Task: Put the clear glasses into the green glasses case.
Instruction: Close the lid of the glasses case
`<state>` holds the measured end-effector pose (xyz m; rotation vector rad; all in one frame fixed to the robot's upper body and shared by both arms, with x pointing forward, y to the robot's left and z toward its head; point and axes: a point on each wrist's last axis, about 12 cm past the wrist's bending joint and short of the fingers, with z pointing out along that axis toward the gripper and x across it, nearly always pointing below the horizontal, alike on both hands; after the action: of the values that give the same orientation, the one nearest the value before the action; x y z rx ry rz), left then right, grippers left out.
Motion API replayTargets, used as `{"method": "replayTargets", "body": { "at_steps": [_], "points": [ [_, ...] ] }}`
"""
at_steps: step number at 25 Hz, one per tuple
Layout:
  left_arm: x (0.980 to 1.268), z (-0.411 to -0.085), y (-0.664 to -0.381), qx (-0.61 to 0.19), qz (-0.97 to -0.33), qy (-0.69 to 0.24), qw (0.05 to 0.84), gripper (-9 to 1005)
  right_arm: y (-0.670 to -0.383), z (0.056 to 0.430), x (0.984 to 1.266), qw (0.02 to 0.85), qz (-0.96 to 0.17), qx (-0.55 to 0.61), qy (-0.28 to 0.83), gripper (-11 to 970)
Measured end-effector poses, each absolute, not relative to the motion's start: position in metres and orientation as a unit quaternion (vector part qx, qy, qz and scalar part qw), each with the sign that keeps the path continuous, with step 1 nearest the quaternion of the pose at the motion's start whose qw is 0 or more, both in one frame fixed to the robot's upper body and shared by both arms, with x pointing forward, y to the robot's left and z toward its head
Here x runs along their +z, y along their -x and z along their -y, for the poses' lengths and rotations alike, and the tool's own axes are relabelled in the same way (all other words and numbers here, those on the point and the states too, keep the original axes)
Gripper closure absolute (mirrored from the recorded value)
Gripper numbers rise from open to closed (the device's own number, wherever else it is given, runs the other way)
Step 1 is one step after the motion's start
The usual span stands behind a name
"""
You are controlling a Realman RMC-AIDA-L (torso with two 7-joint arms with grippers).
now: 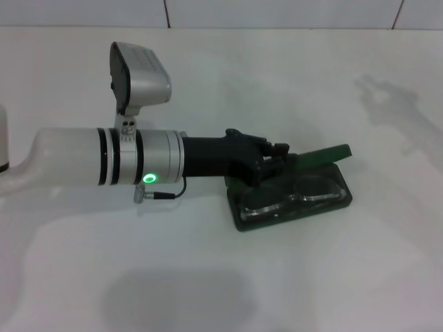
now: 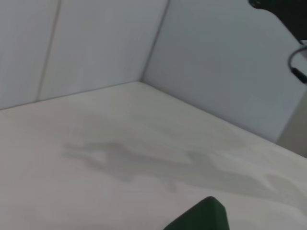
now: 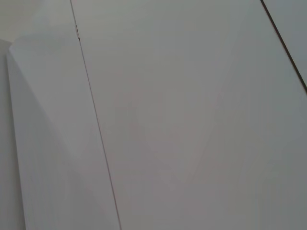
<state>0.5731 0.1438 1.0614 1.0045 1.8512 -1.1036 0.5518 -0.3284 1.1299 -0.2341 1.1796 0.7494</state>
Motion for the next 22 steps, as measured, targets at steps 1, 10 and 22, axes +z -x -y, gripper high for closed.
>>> {"method": "replayTargets", "body": {
  "at_steps": [1,10,22],
  "points": [
    [1.061,-0.144,-0.571,-0.434,-0.718,-0.398,0.372,781,-0.552,0.328,1.13,0.759,-0.542,0.344,0.108,801],
    [1.056,-0.146,-0.56,-0.438,-0.704,-0.427,0.361,780,-0.55,0.329,1.13,0.76,-0.541,0.344,0.107,801],
    [1.052,-0.147,-0.55,-0.44,-0.688,-0.458,0.351,781,-0.55,0.329,1.13,0.761,-0.539,0.345,0.107,801]
  ]
}}
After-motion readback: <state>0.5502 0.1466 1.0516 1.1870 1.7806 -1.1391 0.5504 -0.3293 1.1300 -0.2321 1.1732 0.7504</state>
